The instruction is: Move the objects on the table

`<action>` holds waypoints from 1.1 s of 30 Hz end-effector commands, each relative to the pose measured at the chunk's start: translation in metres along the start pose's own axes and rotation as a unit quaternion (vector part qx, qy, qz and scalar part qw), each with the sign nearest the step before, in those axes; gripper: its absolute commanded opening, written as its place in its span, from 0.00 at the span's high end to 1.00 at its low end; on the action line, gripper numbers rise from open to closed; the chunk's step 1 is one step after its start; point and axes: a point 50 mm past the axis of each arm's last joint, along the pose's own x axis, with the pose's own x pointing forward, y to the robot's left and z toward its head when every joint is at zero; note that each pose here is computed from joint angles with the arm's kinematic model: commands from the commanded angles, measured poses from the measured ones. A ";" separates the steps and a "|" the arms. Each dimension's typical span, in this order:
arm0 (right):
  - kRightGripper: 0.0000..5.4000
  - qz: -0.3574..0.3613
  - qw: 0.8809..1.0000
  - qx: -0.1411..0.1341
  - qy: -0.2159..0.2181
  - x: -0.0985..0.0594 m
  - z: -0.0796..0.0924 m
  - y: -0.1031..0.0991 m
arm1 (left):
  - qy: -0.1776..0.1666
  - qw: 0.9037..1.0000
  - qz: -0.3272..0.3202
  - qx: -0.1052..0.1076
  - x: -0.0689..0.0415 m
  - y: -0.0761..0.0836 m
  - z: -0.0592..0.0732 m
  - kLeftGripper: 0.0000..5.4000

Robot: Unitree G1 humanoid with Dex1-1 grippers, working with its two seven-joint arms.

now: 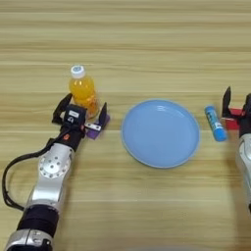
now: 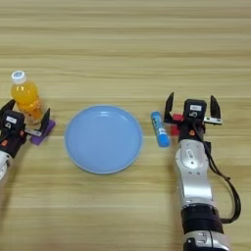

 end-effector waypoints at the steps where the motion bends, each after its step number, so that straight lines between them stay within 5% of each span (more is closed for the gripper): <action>1: 0.00 0.003 1.000 -0.004 -0.005 0.003 0.002 0.002 | 0.025 0.999 -0.020 -0.008 -0.012 -0.007 -0.007 0.00; 17: 0.00 0.003 1.000 -0.004 -0.004 0.004 0.001 0.003 | 0.050 0.997 -0.049 -0.011 -0.023 -0.018 -0.012 0.00; 33: 0.00 0.004 1.000 -0.003 -0.005 0.006 0.002 0.005 | 0.115 0.992 -0.053 -0.009 -0.038 -0.012 -0.033 0.00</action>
